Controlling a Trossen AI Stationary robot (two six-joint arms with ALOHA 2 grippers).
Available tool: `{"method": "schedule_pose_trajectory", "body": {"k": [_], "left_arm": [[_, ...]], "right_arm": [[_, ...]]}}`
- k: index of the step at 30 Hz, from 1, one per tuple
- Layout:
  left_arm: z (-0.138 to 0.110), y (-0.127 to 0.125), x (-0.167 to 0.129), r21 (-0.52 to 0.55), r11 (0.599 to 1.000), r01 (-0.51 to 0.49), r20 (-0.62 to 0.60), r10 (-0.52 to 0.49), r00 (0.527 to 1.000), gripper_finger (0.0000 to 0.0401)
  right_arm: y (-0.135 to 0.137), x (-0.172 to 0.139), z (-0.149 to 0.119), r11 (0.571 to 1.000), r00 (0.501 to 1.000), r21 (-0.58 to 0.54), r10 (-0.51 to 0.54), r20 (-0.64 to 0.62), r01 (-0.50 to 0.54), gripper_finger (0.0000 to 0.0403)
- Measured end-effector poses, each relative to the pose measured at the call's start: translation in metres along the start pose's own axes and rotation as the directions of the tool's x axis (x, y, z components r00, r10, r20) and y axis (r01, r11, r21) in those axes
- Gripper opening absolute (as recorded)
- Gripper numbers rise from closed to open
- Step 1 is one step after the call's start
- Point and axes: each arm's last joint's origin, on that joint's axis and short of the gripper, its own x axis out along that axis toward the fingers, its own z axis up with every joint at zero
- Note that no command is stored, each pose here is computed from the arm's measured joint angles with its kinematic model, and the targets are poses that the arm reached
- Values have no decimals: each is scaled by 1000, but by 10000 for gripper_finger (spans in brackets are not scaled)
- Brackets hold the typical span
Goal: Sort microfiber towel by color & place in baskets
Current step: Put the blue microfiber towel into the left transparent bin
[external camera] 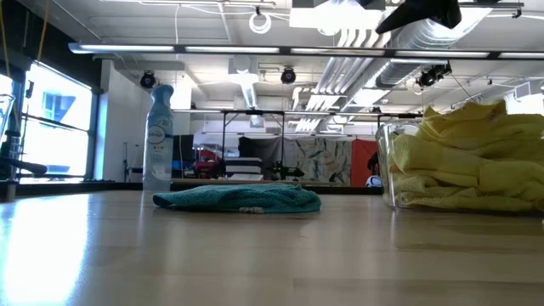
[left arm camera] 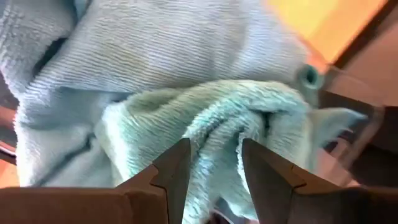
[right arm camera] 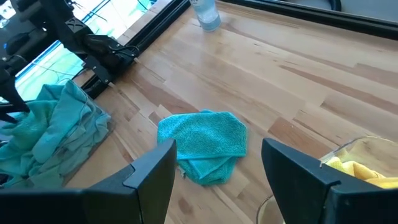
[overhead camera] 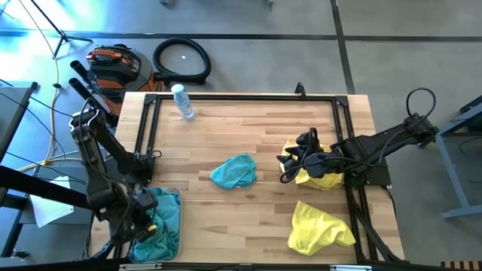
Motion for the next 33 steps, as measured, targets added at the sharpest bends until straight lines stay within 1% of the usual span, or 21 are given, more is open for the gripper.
{"method": "schedule_pose_trajectory", "body": {"k": [3,5,10,12,13,16,19,21,23,25,27,30,33], "left_arm": [[-2,0,16,9,998,-59,13,58,998,132],[-4,0,33,20,994,-104,23,104,994,132],[-12,-6,87,102,987,-124,25,122,992,132],[-15,-7,107,136,980,-149,6,149,989,132],[-17,-8,115,146,974,-176,-6,179,984,132],[-19,-8,129,149,959,-240,-45,249,968,132],[-19,-8,129,142,960,-243,-44,251,967,132],[-18,-8,123,143,958,-248,-22,253,967,132],[-17,-11,111,142,956,-256,-7,259,966,132],[-14,-9,97,134,945,-299,6,300,954,132],[-12,-9,83,121,940,-319,13,320,947,132],[-10,-13,60,102,947,-306,12,306,952,132],[-8,-17,39,98,947,-305,37,303,952,132]], "right_arm": [[-1,0,-1,1000,1000,10,-11,-6,11,233],[-2,0,-1,1000,1000,7,-14,-8,15,233],[-2,0,-1,1000,1000,4,-18,-10,18,233],[-2,0,-1,1000,1000,2,-21,-11,21,233],[-2,0,-1,1000,1000,2,-21,-12,21,233],[-2,0,-1,1000,1000,2,-21,-11,21,233],[-3,0,-1,1000,1000,0,-23,-12,23,233],[-3,0,-1,1000,1000,-1,-24,-12,24,233],[-3,0,-1,1000,1000,-1,-25,-12,25,233],[-3,0,-1,1000,1000,-1,-26,-11,26,233],[-3,0,-1,1000,1000,0,-26,-11,26,233],[-3,0,-2,999,999,20,-29,-13,29,233],[-1,-2,-3,999,1000,30,-13,-15,14,233]]}}
